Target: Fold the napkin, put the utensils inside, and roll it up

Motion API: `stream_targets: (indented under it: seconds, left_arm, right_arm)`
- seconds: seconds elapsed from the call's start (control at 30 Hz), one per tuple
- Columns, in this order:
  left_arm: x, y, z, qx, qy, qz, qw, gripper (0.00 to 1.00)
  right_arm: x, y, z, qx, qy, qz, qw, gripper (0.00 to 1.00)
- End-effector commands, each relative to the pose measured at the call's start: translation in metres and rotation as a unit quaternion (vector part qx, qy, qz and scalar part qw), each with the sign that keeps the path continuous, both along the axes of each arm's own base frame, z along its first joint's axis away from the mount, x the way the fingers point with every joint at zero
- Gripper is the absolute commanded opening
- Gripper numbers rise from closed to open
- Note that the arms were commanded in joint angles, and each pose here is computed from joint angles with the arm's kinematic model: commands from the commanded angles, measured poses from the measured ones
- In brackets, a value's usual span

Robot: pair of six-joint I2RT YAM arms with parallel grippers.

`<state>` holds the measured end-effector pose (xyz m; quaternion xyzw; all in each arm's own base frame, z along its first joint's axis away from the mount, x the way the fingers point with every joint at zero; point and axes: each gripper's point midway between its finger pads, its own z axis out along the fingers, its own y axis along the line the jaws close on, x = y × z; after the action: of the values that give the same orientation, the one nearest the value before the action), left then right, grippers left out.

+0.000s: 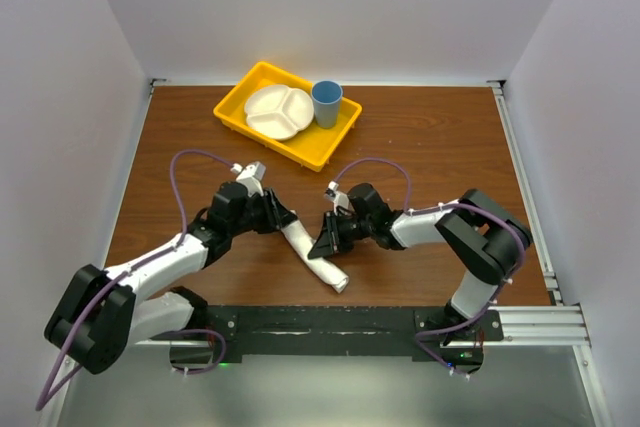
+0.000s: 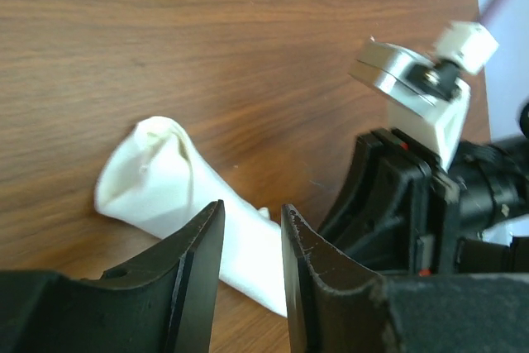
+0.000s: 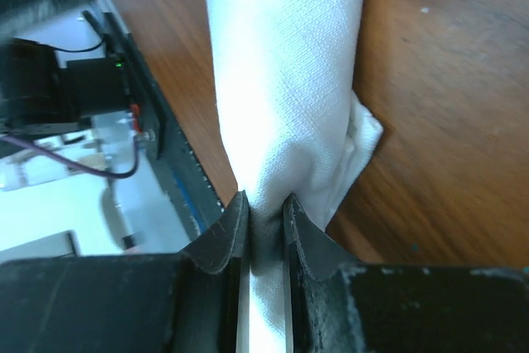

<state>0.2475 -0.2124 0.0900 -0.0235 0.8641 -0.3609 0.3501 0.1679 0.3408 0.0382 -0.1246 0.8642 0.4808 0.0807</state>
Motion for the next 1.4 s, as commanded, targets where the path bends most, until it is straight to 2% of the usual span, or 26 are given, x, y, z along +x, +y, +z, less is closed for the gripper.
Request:
stream_targets:
  seconds: [0.0,0.27,0.4,0.57,0.73,0.9,1.07,1.2,1.37]
  left_arm:
    - [0.002,-0.027,0.014,-0.033,-0.023,-0.029,0.999,0.38]
    - [-0.009,-0.033,-0.035,-0.017,0.009,-0.031,0.999,0.38]
    - [-0.007,-0.027,-0.055,0.013,0.016,-0.023,1.0,0.37]
    - [-0.005,-0.023,-0.069,0.031,0.023,-0.021,0.999,0.37]
    - [-0.008,-0.024,-0.076,0.028,0.032,-0.022,0.999,0.37]
    - [-0.007,-0.027,-0.076,0.026,0.035,-0.026,0.999,0.37]
    - [-0.006,-0.026,-0.076,0.029,0.037,-0.026,0.999,0.36]
    - [-0.006,-0.029,-0.071,0.025,0.037,-0.031,0.999,0.36]
    - [-0.005,-0.031,-0.068,0.02,0.043,-0.032,0.998,0.37]
  right_arm:
    - [0.002,-0.001,0.002,0.046,0.045,-0.014,0.998,0.0]
    - [0.004,-0.014,-0.016,0.038,0.058,-0.032,0.997,0.0]
    - [0.007,-0.027,-0.022,-0.017,0.033,-0.032,0.999,0.0]
    - [0.016,-0.044,-0.015,-0.109,-0.026,-0.024,0.993,0.22]
    - [0.013,-0.048,0.002,-0.134,-0.063,-0.029,0.988,0.39]
    - [-0.002,-0.063,-0.015,-0.167,-0.06,-0.052,0.983,0.41]
    - [-0.006,-0.09,-0.033,-0.226,-0.063,-0.089,0.968,0.32]
    - [-0.002,-0.083,-0.016,-0.26,-0.126,-0.063,0.955,0.37]
    - [0.011,-0.052,0.028,-0.278,-0.245,-0.014,0.929,0.54]
